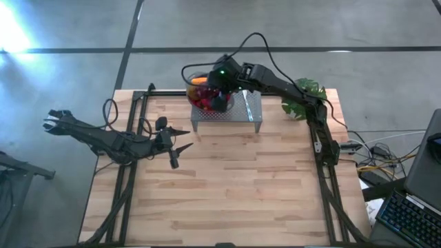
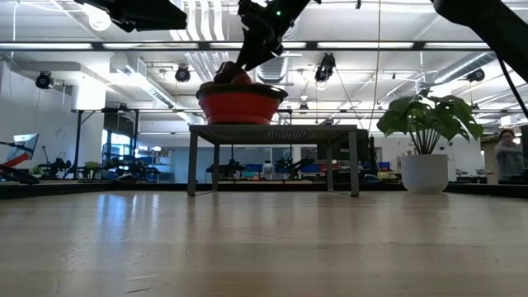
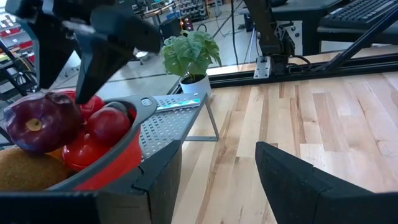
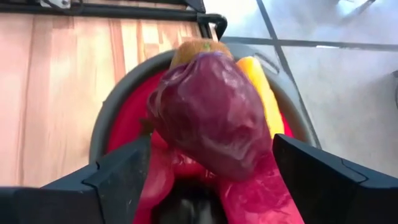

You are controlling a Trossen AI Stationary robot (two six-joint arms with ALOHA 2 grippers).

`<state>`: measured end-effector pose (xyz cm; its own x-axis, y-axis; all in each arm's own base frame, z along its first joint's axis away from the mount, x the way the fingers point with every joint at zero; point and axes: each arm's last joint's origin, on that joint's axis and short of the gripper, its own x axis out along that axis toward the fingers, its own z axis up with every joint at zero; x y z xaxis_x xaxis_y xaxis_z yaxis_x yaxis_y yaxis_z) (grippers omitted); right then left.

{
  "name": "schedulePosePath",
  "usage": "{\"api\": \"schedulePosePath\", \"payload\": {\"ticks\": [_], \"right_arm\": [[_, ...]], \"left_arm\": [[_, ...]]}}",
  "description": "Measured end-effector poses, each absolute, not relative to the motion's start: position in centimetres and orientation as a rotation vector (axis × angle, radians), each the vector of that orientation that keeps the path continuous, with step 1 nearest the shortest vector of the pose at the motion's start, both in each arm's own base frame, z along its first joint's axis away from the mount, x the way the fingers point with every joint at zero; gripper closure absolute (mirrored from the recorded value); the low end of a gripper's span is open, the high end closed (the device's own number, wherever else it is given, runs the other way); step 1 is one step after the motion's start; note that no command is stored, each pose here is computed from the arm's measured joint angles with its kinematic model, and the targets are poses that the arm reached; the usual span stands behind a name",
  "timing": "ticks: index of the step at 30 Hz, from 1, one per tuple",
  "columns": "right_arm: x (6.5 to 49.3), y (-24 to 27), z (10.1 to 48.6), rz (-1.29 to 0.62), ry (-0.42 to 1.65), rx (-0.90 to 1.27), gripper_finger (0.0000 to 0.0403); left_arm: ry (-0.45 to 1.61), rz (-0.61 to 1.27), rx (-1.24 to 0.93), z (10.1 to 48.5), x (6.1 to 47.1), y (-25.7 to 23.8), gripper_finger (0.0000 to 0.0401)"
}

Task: Pick & Place Fruit
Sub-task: Return to Home Position

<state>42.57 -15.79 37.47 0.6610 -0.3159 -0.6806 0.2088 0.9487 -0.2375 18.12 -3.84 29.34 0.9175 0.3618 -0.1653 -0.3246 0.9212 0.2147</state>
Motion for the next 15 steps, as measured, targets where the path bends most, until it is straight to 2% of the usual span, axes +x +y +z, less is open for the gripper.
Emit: {"api": "schedulePosePath", "payload": {"ticks": [9, 15], "right_arm": [[42.1, -14.5, 38.4, -0.274, 0.794, -0.157, 0.0114], [41.3, -13.2, 39.4, -0.251, 0.801, -0.164, 0.0158]], "left_arm": [[0.21, 0.355, 0.188, 29.3, 18.1, -3.8, 0.019], [0.211, 0.354, 0.192, 29.3, 18.1, -3.8, 0.019]]}}
